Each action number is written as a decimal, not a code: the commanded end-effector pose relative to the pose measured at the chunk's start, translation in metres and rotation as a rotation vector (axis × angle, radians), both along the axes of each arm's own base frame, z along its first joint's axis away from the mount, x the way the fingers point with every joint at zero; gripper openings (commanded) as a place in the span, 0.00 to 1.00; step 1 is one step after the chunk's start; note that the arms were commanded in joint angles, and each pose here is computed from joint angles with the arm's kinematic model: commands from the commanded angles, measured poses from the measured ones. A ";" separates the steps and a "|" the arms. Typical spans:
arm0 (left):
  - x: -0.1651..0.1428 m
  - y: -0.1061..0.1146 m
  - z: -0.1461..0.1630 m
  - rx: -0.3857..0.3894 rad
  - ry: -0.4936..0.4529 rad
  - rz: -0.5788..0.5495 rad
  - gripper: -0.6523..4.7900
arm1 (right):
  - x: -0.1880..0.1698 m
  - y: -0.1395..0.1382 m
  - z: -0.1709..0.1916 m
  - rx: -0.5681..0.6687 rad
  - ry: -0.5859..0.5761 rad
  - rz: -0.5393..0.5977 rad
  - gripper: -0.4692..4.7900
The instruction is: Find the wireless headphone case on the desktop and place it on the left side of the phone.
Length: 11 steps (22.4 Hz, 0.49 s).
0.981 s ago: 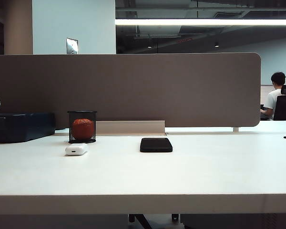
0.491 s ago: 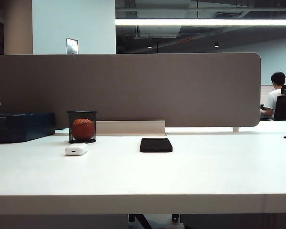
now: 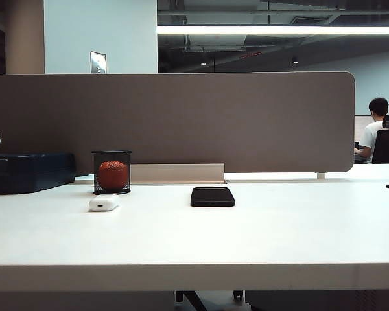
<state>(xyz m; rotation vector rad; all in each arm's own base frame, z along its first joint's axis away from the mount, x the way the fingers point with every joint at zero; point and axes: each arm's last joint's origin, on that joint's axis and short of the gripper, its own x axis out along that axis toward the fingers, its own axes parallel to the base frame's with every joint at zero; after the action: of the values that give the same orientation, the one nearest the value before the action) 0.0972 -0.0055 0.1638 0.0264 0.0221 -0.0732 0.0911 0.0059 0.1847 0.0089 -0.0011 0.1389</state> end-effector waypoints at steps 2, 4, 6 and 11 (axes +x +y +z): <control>0.000 0.000 0.001 -0.001 -0.007 0.001 0.11 | -0.012 -0.001 0.035 0.000 -0.069 -0.005 0.08; 0.000 0.000 0.001 -0.001 -0.007 0.001 0.11 | -0.016 -0.001 0.045 0.001 -0.077 -0.021 0.08; 0.000 0.000 0.001 -0.001 -0.006 0.001 0.11 | -0.023 -0.002 0.060 0.004 -0.100 -0.047 0.08; 0.000 0.000 0.001 -0.001 -0.006 0.001 0.11 | -0.038 -0.003 0.091 0.008 -0.155 -0.053 0.08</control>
<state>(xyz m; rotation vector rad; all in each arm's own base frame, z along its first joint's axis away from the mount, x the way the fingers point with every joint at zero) 0.0973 -0.0055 0.1637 0.0264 0.0225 -0.0732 0.0560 0.0034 0.2685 0.0070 -0.1498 0.0882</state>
